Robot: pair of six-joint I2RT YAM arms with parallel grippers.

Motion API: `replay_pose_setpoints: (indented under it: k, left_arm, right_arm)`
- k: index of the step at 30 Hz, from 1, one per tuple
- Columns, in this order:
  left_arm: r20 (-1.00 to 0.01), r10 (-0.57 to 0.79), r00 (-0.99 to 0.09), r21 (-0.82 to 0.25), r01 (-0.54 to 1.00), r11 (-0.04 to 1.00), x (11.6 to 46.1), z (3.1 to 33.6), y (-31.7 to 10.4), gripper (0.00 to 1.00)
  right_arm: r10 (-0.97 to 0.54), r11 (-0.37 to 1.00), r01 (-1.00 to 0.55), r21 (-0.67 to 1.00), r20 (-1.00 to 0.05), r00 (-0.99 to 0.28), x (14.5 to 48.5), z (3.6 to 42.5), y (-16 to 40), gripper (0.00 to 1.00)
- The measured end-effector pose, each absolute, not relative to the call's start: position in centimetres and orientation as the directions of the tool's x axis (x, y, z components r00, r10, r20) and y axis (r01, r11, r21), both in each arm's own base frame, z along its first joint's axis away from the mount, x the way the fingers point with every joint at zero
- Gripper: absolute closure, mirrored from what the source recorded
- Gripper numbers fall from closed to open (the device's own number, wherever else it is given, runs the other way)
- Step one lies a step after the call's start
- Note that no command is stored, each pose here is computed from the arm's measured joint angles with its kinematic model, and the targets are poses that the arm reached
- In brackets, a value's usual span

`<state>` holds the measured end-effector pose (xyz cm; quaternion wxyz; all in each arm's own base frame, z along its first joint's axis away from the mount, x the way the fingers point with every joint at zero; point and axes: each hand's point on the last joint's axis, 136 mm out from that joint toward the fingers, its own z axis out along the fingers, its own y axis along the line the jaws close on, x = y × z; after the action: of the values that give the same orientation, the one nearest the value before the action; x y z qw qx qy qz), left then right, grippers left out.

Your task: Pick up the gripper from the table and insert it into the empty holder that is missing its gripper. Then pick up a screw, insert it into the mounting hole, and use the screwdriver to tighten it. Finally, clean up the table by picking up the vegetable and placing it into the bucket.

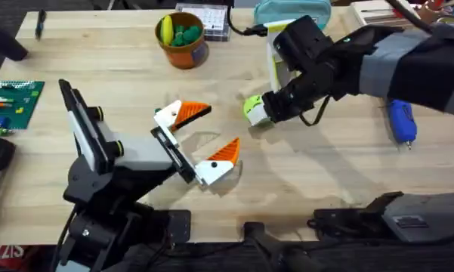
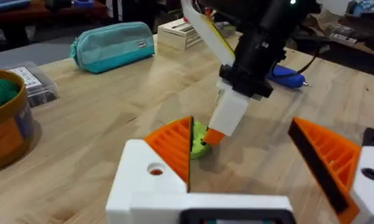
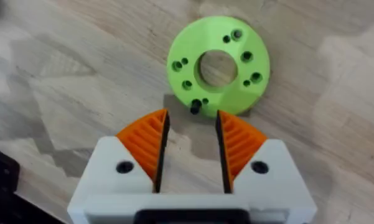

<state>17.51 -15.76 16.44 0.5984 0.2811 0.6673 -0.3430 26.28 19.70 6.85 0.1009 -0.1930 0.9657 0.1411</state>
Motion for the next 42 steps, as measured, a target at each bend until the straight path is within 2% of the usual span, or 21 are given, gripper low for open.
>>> replay_pose_setpoints:
  k: [14,28,32,36,42]
  left_arm:
    - [-0.991,-0.035,-0.126,-0.121,0.786,0.607,17.5,16.4,-15.8,0.012]
    - [-0.991,-0.035,-0.126,-0.121,0.786,0.607,17.5,16.4,-15.8,0.012]
    - [-0.991,-0.035,-0.126,-0.121,0.786,0.607,17.5,16.4,-15.8,0.012]
    - [-0.991,-0.035,-0.126,-0.121,0.786,0.607,17.5,16.4,-15.8,0.012]
    - [-0.991,-0.035,-0.126,-0.121,0.786,0.607,17.5,16.5,-15.8,0.012]
  right_arm:
    - [-0.500,0.839,-0.540,0.064,-0.299,-0.813,26.1,6.6,20.6,0.524]
    - [-0.514,0.840,-0.543,0.019,-0.292,-0.806,26.7,5.8,20.3,0.529]
    - [-0.518,0.838,-0.545,0.015,-0.292,-0.804,26.7,5.8,20.2,0.626]
    - [-0.518,0.838,-0.545,0.014,-0.293,-0.804,26.7,5.8,20.2,0.866]
    - [-0.520,0.837,-0.546,0.011,-0.293,-0.803,26.7,5.8,20.2,0.895]
